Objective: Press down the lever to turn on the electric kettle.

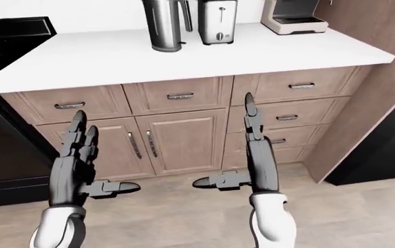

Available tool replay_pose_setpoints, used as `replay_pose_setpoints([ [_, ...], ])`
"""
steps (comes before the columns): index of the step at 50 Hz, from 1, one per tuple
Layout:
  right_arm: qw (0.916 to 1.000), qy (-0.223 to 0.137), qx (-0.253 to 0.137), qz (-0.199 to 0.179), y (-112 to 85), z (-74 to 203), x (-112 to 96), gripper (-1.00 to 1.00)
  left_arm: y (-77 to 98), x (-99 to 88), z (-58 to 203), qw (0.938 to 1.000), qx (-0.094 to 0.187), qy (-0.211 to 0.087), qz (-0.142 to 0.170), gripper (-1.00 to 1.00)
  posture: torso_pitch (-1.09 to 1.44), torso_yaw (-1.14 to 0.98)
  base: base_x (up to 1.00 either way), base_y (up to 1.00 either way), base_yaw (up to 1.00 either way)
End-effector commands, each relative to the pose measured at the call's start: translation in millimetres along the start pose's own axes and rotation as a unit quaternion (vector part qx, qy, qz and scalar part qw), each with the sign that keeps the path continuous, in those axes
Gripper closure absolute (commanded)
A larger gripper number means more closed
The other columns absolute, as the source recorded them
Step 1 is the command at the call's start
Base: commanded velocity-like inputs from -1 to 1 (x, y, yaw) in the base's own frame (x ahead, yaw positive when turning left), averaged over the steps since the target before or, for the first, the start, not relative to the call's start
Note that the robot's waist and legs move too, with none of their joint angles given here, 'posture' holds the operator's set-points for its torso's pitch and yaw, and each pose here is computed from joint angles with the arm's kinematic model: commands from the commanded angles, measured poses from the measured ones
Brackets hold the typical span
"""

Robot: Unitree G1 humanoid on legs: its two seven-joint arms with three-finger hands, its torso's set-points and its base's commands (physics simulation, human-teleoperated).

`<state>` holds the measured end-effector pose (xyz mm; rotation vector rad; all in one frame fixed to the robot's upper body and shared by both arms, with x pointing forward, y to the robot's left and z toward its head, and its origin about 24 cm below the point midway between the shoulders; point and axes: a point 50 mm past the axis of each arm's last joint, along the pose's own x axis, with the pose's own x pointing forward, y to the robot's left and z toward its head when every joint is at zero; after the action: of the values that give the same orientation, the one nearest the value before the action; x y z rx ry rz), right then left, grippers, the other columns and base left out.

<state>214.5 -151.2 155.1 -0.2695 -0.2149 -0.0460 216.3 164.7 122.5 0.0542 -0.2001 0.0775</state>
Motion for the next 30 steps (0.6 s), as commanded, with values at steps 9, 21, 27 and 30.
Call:
replay_pose_setpoints([
  [9,0.9993,-0.037,0.001,-0.001,0.8,14.0,-0.2,-1.00,1.7,0.8,12.9,0.9993,-0.001,-0.037,0.004,-1.00,0.00,0.00,0.29,0.00,0.00],
  [21,0.9992,-0.040,-0.002,-0.006,-1.3,15.4,0.2,-1.00,2.2,1.8,16.0,0.9992,0.000,-0.040,0.006,-1.00,0.00,0.00,0.29,0.00,0.00],
  [27,0.9991,-0.042,-0.003,-0.006,-2.3,16.8,-0.6,-1.00,3.2,-0.1,20.7,0.9989,-0.001,-0.045,0.008,-1.00,0.00,0.00,0.30,0.00,0.00],
  [30,0.9991,-0.043,-0.003,-0.006,-2.2,17.3,-1.3,-1.00,3.1,0.3,20.4,0.9989,0.000,-0.045,0.008,-1.00,0.00,0.00,0.31,0.00,0.00],
])
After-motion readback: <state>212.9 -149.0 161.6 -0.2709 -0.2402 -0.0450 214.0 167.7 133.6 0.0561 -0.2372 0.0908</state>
